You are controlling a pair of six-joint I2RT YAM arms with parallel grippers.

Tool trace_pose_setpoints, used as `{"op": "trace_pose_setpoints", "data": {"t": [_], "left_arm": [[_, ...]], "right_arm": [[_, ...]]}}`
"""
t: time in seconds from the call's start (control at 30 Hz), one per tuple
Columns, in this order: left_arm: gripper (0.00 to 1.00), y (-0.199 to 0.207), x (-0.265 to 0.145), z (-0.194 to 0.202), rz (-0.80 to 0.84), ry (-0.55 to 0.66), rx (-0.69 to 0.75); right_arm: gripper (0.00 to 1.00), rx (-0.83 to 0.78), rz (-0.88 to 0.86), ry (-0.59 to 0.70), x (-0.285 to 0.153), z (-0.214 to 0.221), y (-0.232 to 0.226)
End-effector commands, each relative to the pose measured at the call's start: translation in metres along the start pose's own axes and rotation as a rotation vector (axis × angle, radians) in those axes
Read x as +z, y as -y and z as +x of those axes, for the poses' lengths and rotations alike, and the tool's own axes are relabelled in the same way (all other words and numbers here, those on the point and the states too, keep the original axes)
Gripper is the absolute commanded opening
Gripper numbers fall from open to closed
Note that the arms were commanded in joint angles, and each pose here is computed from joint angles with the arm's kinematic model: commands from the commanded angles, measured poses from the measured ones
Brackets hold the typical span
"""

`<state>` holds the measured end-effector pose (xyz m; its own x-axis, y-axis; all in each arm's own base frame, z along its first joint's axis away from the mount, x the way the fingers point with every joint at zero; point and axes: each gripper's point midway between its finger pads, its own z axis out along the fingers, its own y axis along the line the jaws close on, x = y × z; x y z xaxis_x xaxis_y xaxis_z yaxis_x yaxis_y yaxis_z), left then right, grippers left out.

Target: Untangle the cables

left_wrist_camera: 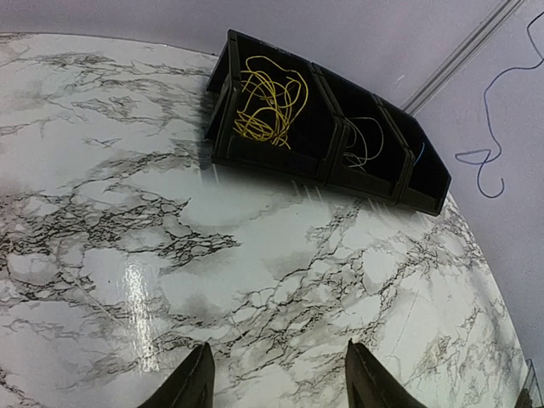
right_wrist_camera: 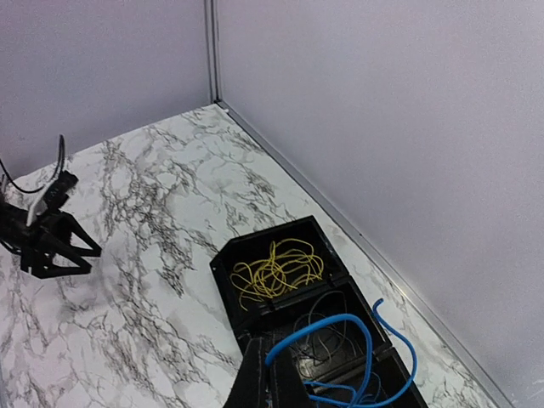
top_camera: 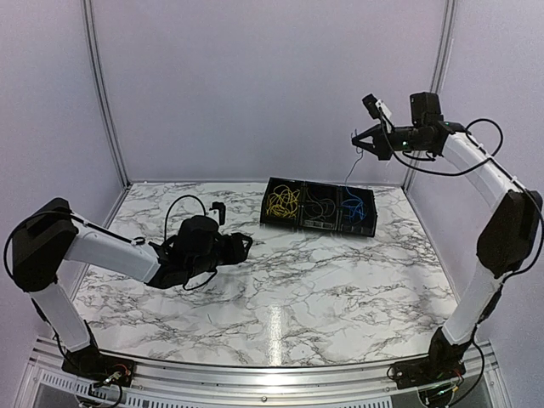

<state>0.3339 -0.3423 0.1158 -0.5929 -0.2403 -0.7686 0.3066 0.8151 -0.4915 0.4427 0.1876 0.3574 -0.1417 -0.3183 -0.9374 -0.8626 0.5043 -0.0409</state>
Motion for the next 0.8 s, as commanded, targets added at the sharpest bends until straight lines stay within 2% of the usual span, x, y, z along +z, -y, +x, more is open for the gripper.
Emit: {"op": "trace_pose_setpoints", "data": {"t": [0.0,0.23,0.47,0.57,0.77], "left_arm": [[0.55,-0.006,-0.016,-0.006,-0.027,0.025,0.011],[0.56,-0.012,-0.025,-0.006,-0.047,0.022,0.010],[0.56,-0.013,-0.027,-0.008,-0.059,0.024,0.009],[0.56,-0.015,-0.026,-0.006,-0.065,0.018,0.009],[0.56,-0.017,-0.024,-0.001,-0.072,0.006,-0.001]], "right_arm": [[0.00,-0.017,0.138,-0.065,0.000,0.031,0.050],[0.00,0.042,0.223,-0.188,0.014,0.098,0.096],[0.00,0.095,0.233,-0.223,0.033,0.128,0.116],[0.00,0.099,0.225,-0.197,0.034,0.117,0.116],[0.00,0.033,0.237,-0.068,0.010,0.049,0.108]]}}
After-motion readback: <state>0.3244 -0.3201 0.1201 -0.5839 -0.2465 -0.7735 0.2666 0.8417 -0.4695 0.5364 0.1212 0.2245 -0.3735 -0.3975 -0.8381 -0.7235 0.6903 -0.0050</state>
